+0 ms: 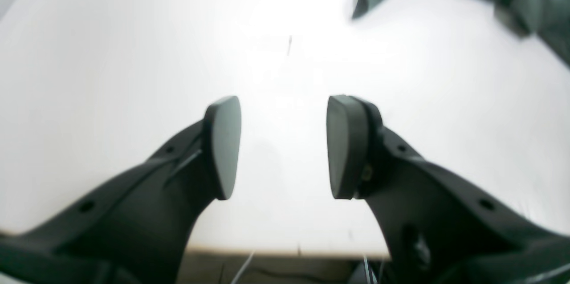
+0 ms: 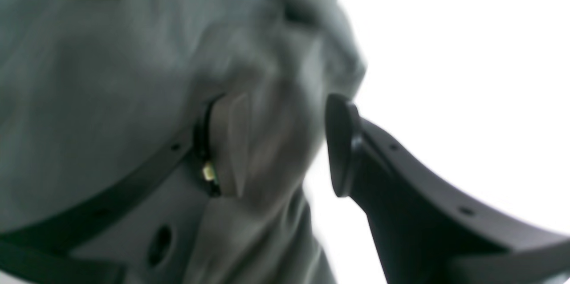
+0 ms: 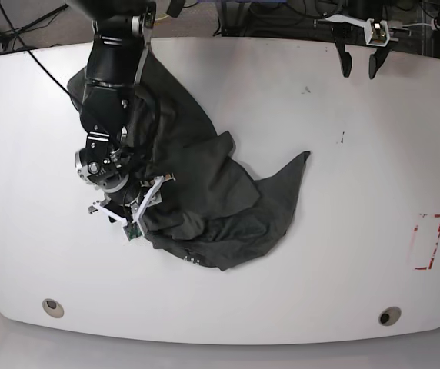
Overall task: Fold the T-shirt properly
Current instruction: 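Lower the right gripper onto the bunched grey T-shirt and pinch it, then lift the grasped shirt with the right gripper and drag it across the table, then grasp another edge of the shirt with the left gripper, then pull the shirt taut between both grippers, spreading the grippers apart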
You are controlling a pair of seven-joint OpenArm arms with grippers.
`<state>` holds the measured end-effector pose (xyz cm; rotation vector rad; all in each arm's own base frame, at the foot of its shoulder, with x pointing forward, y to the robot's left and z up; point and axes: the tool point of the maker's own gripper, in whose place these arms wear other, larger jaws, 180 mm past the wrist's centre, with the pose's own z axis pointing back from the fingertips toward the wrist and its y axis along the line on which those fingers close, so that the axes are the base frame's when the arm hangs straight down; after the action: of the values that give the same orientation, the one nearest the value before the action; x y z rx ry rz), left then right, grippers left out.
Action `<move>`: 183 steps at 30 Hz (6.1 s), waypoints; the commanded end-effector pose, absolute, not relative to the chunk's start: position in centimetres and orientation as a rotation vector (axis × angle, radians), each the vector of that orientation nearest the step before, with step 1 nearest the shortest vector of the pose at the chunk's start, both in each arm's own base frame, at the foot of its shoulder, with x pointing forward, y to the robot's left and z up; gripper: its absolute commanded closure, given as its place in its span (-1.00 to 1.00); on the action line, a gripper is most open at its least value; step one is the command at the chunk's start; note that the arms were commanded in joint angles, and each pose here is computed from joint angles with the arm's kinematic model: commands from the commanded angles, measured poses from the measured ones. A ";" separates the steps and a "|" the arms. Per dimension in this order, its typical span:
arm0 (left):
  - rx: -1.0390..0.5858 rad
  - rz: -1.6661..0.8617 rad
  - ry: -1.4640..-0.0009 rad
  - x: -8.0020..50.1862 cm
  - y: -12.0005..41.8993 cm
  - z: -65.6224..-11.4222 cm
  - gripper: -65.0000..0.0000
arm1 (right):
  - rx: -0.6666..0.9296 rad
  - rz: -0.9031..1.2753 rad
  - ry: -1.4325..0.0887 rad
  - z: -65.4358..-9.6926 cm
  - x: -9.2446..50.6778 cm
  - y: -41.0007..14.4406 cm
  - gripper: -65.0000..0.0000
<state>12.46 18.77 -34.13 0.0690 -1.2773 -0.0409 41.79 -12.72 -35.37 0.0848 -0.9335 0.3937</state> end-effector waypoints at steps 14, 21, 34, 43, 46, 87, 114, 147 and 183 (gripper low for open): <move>0.080 -0.034 -1.250 15.2 19.1 -34.6 0.15 | 0.154 0.361 -0.947 -33.8 49.2 -13.6 -0.12; 0.078 -0.032 -1.307 17.2 19.0 -33.7 0.15 | 0.189 0.331 -0.860 -35.9 49.7 -14.6 -0.10; 0.076 -0.024 -1.252 20.0 18.9 -34.3 0.15 | 0.215 0.328 -0.886 -36.1 49.9 -13.8 0.93; 0.056 -0.029 -1.242 22.0 18.1 -33.7 0.14 | 0.180 0.364 -0.927 -32.2 51.7 -13.0 1.00; 0.032 -0.038 -1.252 22.6 17.2 -33.5 0.14 | 0.144 0.422 -0.970 -29.2 52.1 -11.5 1.00; -0.392 -0.342 -1.160 25.7 1.4 -35.0 0.14 | -0.341 0.944 -1.623 7.7 51.5 0.4 1.00; -0.433 -0.241 -1.142 35.2 -2.3 -37.3 -0.56 | -0.338 0.940 -1.610 7.2 51.7 0.2 1.00; -0.351 -0.272 -1.123 40.1 0.4 -38.3 1.00 | -0.374 0.881 -1.570 6.1 52.7 -3.4 1.00; 0.291 0.009 -1.464 44.6 34.1 -12.1 1.00 | -0.219 0.400 -1.368 2.7 57.5 -20.2 1.00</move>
<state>44.46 33.50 -13.50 0.2715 -1.4406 0.0253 57.88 -17.94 0.88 -0.1911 -1.3282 0.4520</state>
